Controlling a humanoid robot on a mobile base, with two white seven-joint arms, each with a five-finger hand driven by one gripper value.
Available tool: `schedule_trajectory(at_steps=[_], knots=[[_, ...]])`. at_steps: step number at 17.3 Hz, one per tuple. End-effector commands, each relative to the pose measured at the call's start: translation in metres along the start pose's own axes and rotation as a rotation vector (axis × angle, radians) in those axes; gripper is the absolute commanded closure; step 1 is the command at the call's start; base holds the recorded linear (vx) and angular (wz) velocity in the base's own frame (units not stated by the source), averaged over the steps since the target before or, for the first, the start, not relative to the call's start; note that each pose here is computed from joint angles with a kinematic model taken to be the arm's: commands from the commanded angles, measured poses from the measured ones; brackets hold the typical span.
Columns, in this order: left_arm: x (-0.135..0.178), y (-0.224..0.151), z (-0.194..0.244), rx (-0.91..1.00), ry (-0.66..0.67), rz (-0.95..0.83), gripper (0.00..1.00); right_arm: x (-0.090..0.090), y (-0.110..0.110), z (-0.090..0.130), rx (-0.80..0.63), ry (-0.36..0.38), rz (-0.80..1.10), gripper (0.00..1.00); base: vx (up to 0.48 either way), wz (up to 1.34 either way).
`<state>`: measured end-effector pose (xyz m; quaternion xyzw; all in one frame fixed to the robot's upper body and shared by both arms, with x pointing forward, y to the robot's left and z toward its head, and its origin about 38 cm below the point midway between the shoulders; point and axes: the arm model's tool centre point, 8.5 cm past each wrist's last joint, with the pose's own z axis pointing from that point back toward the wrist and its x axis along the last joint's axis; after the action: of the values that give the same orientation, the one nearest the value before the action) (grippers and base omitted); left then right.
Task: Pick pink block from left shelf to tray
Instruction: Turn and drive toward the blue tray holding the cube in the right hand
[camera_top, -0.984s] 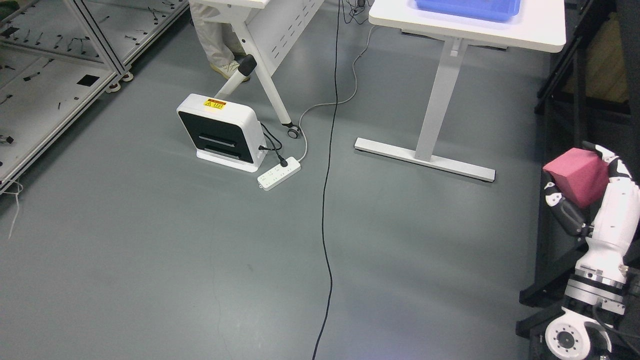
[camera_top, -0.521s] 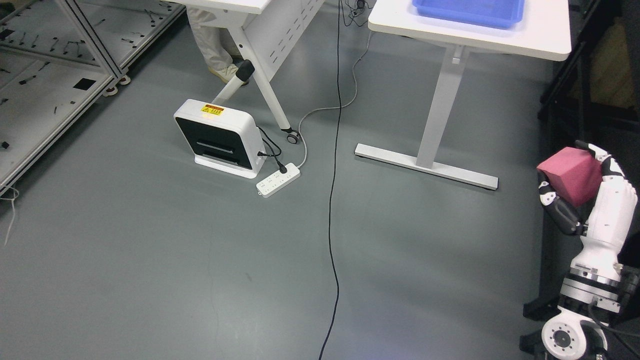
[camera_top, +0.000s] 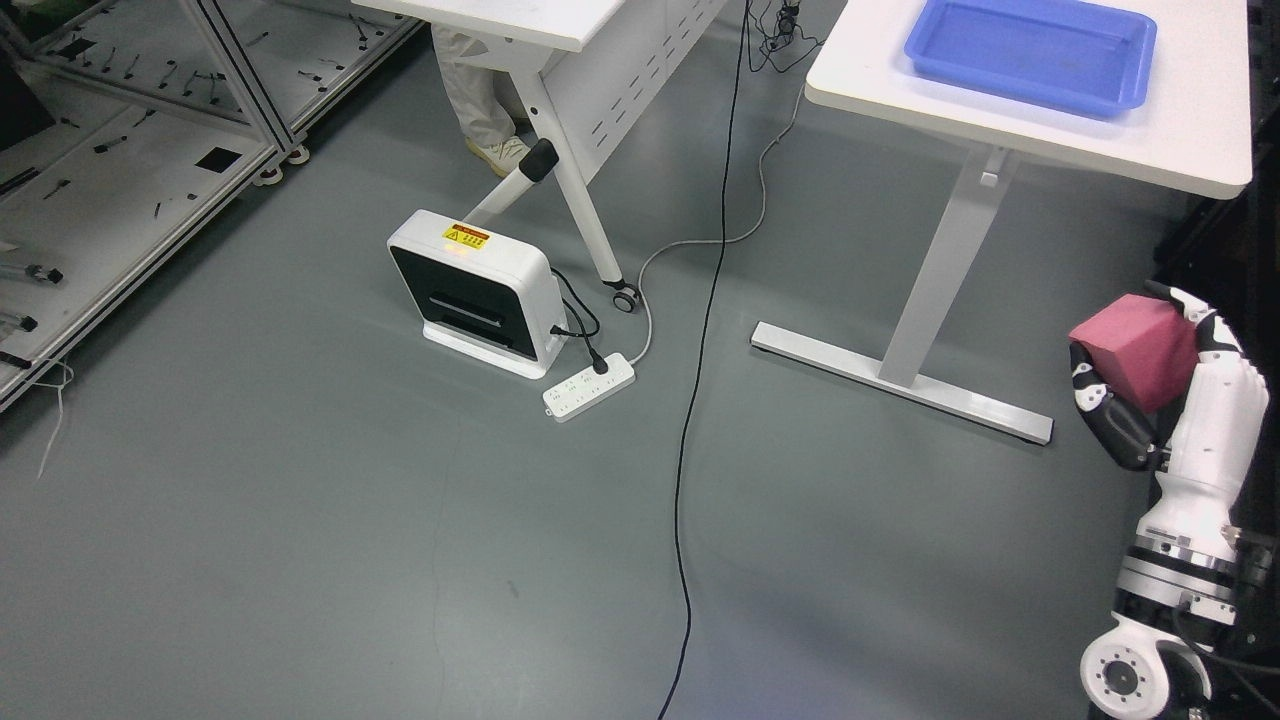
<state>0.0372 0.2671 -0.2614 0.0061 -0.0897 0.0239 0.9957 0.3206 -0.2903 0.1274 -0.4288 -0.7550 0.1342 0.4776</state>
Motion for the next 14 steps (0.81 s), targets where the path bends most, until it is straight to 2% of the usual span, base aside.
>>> schedule_trajectory(at_steps=[1, 14], knots=[[-0.0049, 0.0116, 0.0016, 0.018, 0.006, -0.004, 0.0, -0.0018, -0.0027, -0.0013, 0.003, -0.01, 0.013, 0.99, 0.242, 0.06], [-0.0049, 0.0116, 0.0016, 0.018, 0.006, -0.004, 0.0, -0.0041, -0.0048, -0.0011, 0.0, -0.005, 0.02, 0.99, 0.343, -0.12]])
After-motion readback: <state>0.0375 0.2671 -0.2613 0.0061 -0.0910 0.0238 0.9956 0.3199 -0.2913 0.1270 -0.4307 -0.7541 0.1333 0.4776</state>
